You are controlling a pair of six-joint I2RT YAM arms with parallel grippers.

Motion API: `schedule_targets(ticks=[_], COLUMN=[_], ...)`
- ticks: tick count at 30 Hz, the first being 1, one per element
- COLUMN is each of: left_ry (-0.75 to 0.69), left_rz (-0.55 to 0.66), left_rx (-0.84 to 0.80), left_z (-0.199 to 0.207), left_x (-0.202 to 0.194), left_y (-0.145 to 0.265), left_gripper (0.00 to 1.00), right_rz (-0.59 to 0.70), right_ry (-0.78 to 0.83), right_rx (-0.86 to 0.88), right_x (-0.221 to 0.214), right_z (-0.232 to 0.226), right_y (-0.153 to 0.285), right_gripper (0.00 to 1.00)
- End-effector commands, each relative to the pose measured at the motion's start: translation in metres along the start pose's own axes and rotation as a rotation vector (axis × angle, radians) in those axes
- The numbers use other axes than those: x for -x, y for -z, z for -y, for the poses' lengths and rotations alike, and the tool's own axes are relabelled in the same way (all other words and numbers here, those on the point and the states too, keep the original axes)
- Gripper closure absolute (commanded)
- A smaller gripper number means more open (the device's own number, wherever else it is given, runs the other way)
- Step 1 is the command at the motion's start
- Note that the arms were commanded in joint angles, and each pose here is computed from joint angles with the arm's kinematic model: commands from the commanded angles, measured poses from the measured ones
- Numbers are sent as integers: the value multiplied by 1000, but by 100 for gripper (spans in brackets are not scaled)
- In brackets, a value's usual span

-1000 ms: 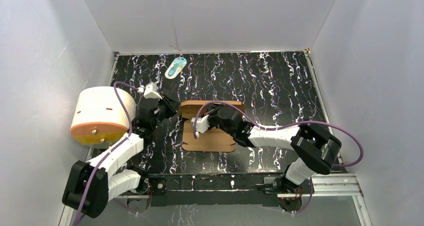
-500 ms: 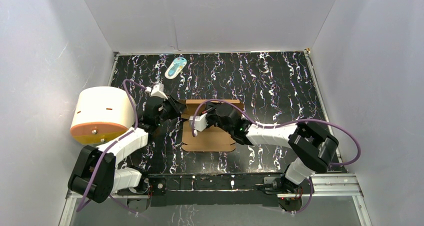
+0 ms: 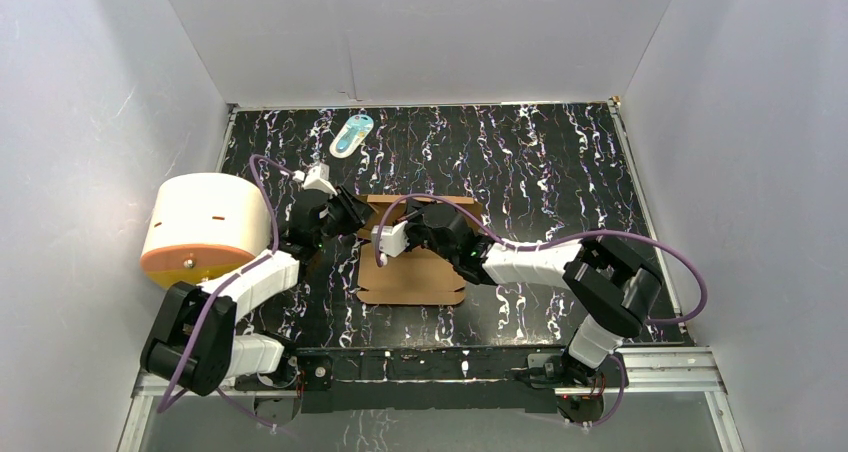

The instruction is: Fold the paper box

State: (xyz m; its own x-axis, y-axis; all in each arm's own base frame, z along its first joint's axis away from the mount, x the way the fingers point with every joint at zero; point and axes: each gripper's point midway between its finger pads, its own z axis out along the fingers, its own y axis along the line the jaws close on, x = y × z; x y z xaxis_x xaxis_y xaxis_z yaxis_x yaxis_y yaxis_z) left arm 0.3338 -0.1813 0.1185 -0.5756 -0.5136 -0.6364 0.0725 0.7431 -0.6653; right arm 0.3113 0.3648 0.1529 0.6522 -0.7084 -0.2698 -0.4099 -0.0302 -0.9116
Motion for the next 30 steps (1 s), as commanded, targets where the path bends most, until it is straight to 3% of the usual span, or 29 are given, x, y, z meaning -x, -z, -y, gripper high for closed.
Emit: schedule_targets(ticks=[1,17,21,30], left_ry=[-28,-101,-70,2], left_rz=[69,183,142,67], left_rx=[-15,287,281,183], left_z=[8,-63,-70,-71], left_x=[16,21,9,-24], left_y=[9,38,32,9], left_gripper=[74,52,47,48], right_rz=[38,22,26,33], right_ry=[-21,2,5,3], right_rx=[60,67,68,73], right_x=[9,3,4,5], right_z=[-20,-26,-26,-29], right_y=[2,8,8,6], right_gripper=[100,100,100,100])
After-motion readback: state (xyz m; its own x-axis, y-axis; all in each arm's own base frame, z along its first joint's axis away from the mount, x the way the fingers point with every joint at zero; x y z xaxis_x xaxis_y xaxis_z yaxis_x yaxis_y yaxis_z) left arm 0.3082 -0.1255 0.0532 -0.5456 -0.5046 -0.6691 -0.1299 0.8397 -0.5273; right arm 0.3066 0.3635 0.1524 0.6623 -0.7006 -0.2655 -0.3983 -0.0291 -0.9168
